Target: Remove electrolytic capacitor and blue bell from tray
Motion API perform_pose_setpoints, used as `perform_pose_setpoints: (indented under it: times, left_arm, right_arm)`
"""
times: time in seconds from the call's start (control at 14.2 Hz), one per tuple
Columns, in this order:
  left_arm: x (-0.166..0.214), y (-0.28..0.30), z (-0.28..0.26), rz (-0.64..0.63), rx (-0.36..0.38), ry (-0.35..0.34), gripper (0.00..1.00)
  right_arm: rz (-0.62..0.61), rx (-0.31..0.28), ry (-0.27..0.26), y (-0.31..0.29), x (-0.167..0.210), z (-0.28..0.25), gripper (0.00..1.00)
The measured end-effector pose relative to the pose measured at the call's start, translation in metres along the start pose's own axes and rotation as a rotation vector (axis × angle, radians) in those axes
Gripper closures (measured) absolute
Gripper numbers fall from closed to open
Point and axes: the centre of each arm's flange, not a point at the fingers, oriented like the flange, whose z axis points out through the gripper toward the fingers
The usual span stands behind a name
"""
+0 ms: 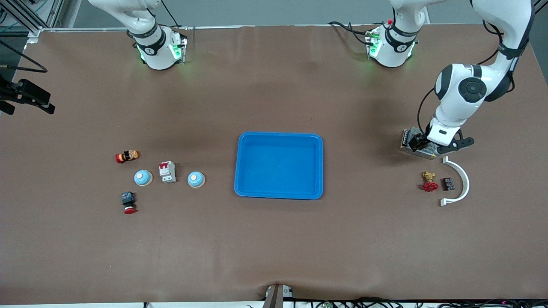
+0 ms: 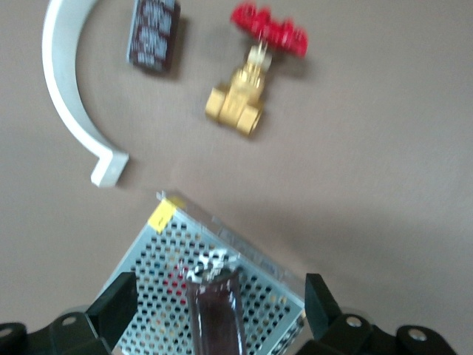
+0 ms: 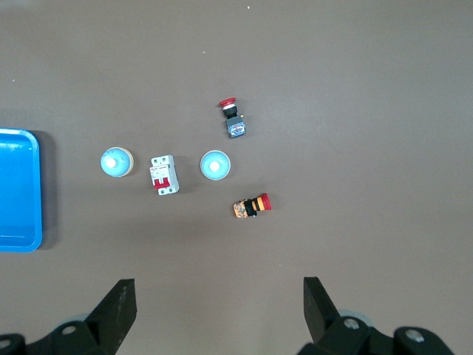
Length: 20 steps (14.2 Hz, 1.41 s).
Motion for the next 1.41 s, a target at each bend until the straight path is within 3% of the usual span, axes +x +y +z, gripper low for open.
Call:
perform_pose_setpoints:
  times: [0.35,1.41]
  left_arm:
    - [0.028,0.011,-0.022,0.011,0.019,0.013,0.0]
    - [0.004,0.005,0.006,0.041,0.051,-0.063,0.0]
  right_arm:
    - [0.0,0.0,0.0,0.0,0.0,0.0,0.0]
    - [-0.004,0.0,0.0,-0.002,0.0,0.0,0.0]
